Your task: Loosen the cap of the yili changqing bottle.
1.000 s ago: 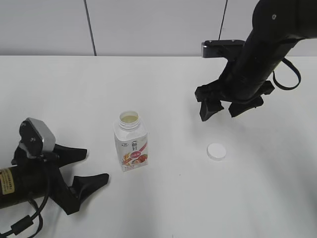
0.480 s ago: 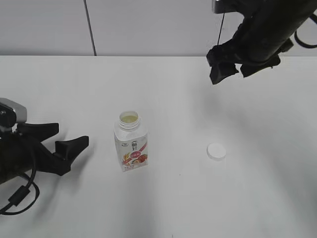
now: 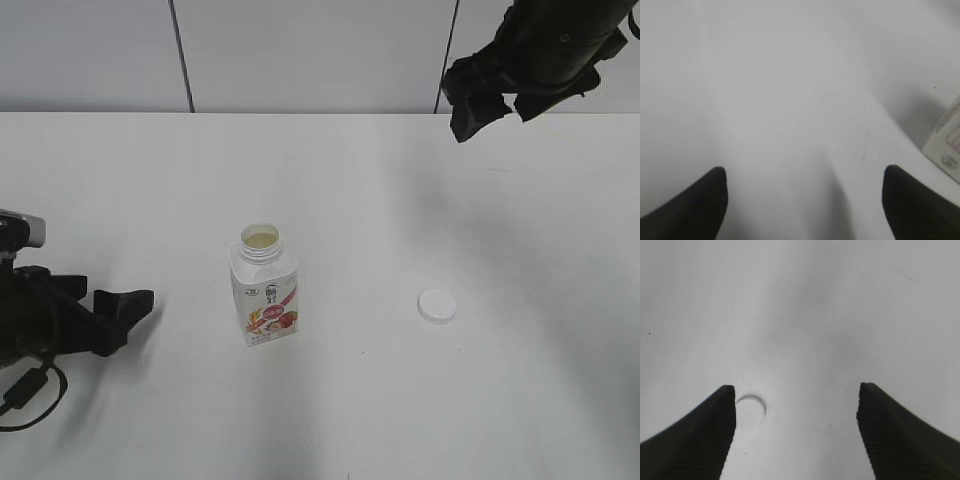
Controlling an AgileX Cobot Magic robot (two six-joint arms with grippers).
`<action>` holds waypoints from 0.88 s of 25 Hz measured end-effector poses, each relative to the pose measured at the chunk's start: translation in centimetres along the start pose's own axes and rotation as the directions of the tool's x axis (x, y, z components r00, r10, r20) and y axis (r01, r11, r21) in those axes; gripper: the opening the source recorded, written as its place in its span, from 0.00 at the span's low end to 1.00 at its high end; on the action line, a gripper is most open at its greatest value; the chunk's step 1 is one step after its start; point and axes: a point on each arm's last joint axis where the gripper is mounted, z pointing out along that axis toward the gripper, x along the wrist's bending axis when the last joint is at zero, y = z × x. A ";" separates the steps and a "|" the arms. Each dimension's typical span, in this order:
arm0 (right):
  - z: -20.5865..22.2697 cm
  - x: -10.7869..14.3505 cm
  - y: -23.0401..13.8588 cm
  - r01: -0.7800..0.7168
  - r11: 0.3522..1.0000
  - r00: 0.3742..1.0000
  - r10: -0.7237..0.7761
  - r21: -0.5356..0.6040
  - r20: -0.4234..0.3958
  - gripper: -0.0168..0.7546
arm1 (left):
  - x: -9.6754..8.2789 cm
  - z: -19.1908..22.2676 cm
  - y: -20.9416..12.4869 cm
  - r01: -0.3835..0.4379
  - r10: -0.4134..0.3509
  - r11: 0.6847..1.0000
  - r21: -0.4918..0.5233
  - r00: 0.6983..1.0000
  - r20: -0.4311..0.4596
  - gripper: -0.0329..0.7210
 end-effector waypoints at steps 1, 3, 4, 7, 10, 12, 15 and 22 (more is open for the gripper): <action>0.0 0.0 0.0 0.000 1.000 1.000 0.000 0.001 0.001 0.79 | 0.0 0.0 -0.2 0.021 -0.021 1.000 0.022 1.000 -0.006 0.81; -0.1 0.0 0.0 0.001 1.000 1.000 -0.001 0.005 0.002 0.79 | 0.1 0.0 -0.5 0.058 -0.057 0.997 0.055 0.998 -0.015 0.81; -0.1 0.0 0.0 0.001 1.000 1.000 -0.001 0.005 0.002 0.79 | 0.1 0.0 -0.6 0.072 -0.071 0.995 0.065 0.997 -0.015 0.81; -0.2 0.0 -0.1 0.001 1.000 1.000 -0.001 0.009 0.003 0.79 | -0.1 0.0 -0.7 0.121 -0.122 0.989 0.086 0.993 -0.001 0.81; -0.3 -0.1 -0.2 0.004 1.000 1.000 -0.004 0.019 0.007 0.79 | 0.0 0.5 -0.6 0.113 -0.116 0.983 0.147 0.993 0.015 0.81; -0.5 -0.2 -0.2 0.009 1.000 1.000 -0.010 0.018 0.015 0.79 | -0.1 0.9 -0.1 0.063 -0.071 0.984 0.168 0.997 0.043 0.81; -1.1 -0.3 -0.3 0.017 1.000 0.999 -0.018 0.010 0.029 0.79 | 0.2 1.2 1.5 0.048 -0.054 0.986 0.159 0.998 0.035 0.81; -1.7 -0.7 -0.4 0.045 0.999 0.996 -0.045 0.013 0.074 0.79 | 1.2 -0.4 8.5 0.001 0.009 0.996 0.085 0.993 -0.117 0.81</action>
